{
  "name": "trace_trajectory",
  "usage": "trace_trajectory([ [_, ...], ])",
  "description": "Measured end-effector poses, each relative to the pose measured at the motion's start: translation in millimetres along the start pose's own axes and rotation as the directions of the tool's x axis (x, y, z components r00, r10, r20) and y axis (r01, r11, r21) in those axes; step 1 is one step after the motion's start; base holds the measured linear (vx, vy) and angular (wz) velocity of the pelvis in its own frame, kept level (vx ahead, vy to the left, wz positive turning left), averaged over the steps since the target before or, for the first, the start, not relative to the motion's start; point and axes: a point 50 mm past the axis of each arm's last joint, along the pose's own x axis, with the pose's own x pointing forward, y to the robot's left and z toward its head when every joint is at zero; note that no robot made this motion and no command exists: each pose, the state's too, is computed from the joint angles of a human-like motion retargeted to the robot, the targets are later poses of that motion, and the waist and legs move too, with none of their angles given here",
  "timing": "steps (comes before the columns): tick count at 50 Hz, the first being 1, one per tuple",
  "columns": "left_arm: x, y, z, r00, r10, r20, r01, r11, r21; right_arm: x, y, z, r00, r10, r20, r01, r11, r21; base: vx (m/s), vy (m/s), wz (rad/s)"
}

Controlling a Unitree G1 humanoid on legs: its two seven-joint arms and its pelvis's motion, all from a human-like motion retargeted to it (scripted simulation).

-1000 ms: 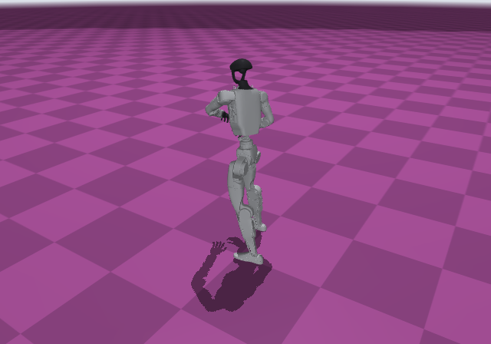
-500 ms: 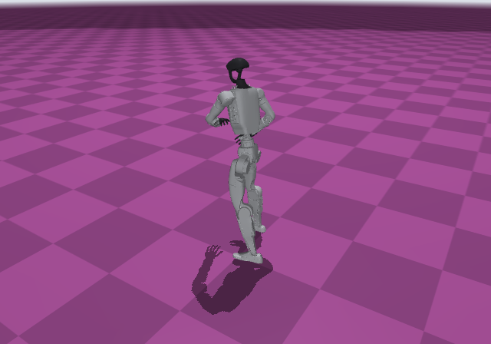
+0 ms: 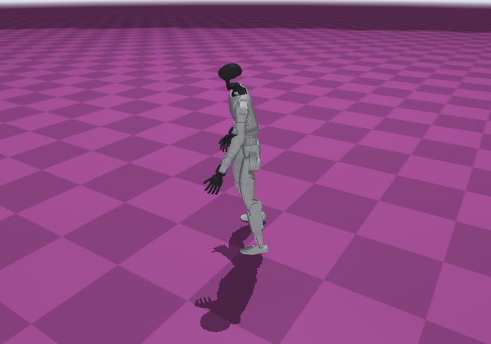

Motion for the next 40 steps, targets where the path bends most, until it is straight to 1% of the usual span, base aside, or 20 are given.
trace_trajectory([
  [2,4.0,36.1,-19.7,0.966,0.170,-0.195,-0.212,0.952,-0.221,-0.7,-3.7,3.9,0.999,-0.046,0.027,0.047,0.999,-0.012,0.02,-0.08,1.35],
  [5,-0.5,82.7,-29.3,0.833,0.364,-0.417,-0.539,0.704,-0.463,-0.9,-11.5,14.3,0.987,-0.138,0.087,0.141,0.990,-0.029,0.03,-0.12,1.20],
  [7,-4.4,101.6,-26.6,0.751,0.454,-0.480,-0.659,0.563,-0.499,0.5,-13.7,22.6,0.980,-0.165,0.114,0.167,0.986,-0.008,0.05,-0.16,1.07],
  [8,-6.0,106.5,-26.9,0.724,0.492,-0.483,-0.689,0.542,-0.481,-0.3,-14.2,23.7,0.977,-0.177,0.122,0.177,0.984,0.011,0.05,-0.18,1.02],
  [10,-6.7,105.5,-23.6,0.703,0.556,-0.444,-0.711,0.562,-0.423,-0.6,-12.1,26.5,0.974,-0.186,0.131,0.179,0.982,0.063,0.04,-0.19,0.95],
  [12,-3.8,86.4,-17.8,0.738,0.558,-0.379,-0.674,0.637,-0.375,0.1,-8.2,28.1,0.976,-0.177,0.130,0.163,0.981,0.109,0.02,-0.18,0.73],
  [14,-0.7,53.3,-14.5,0.815,0.469,-0.340,-0.576,0.722,-0.384,1.3,-6.8,29.6,0.977,-0.169,0.133,0.156,0.982,0.105,0.01,-0.17,0.47],
  [16,-0.7,9.7,-13.3,0.902,0.296,-0.316,-0.416,0.792,-0.447,2.6,-10.2,32.7,0.974,-0.172,0.146,0.168,0.985,0.043,0.01,-0.18,0.31],
  [18,-7.1,-39.3,-9.7,0.966,0.076,-0.248,-0.195,0.843,-0.501,3.3,-18.1,38.3,0.967,-0.185,0.173,0.196,0.980,-0.044,0.01,-0.19,0.18],
  [20,-21.1,-86.2,2.0,0.986,-0.130,-0.104,0.069,0.889,-0.452,2.4,-28.2,45.3,0.956,-0.204,0.211,0.232,0.966,-0.114,0.01,-0.19,0.00],
  [22,-43.4,-127.1,21.2,0.952,-0.290,0.097,0.304,0.932,-0.199,-2.7,-36.8,46.6,0.943,-0.230,0.238,0.270,0.951,-0.152,0.03,-0.18,-0.18],
  [23,-61.7,-149.5,22.5,0.908,-0.377,0.183,0.386,0.922,-0.015,-10.9,-38.2,36.0,0.942,-0.246,0.230,0.288,0.943,-0.170,0.04,-0.17,-0.31],
  [24,-76.5,-166.8,43.3,0.843,-0.449,0.296,0.421,0.894,0.155,-12.2,-43.2,41.3,0.930,-0.264,0.256,0.315,0.931,-0.186,0.02,-0.16,-0.40],
  [25,-91.3,-180.8,72.1,0.755,-0.509,0.413,0.406,0.858,0.316,-10.2,-50.0,54.7,0.911,-0.283,0.299,0.349,0.916,-0.198,0.00,-0.14,-0.47],
  [27,-129.1,-211.4,105.5,0.552,-0.632,0.544,0.307,0.760,0.572,-14.3,-55.8,58.5,0.893,-0.302,0.334,0.388,0.892,-0.232,0.01,-0.11,-0.50],
  [30,-187.6,-249.3,138.6,0.232,-0.787,0.571,0.041,0.595,0.803,-20.6,-62.3,61.9,0.871,-0.316,0.376,0.428,0.863,-0.268,0.02,-0.06,-0.63],
  [32,-220.7,-270.0,146.3,0.079,-0.852,0.518,-0.140,0.505,0.852,-23.0,-63.9,68.2,0.855,-0.316,0.411,0.444,0.855,-0.267,0.02,-0.01,-0.87],
  [34,-243.6,-287.1,141.6,-0.011,-0.892,0.452,-0.296,0.435,0.850,-23.9,-63.1,77.4,0.844,-0.302,0.444,0.443,0.859,-0.257,0.02,0.02,-1.05],
  [37,-258.7,-304.3,122.9,-0.057,-0.941,0.335,-0.482,0.320,0.816,-23.4,-59.6,91.2,0.838,-0.272,0.473,0.418,0.877,-0.236,0.01,0.06,-1.26],
  [40,-262.2,-310.7,109.6,-0.065,-0.962,0.265,-0.569,0.254,0.782,-21.1,-54.7,95.4,0.844,-0.269,0.465,0.398,0.894,-0.206,0.00,0.09,-1.46],
])
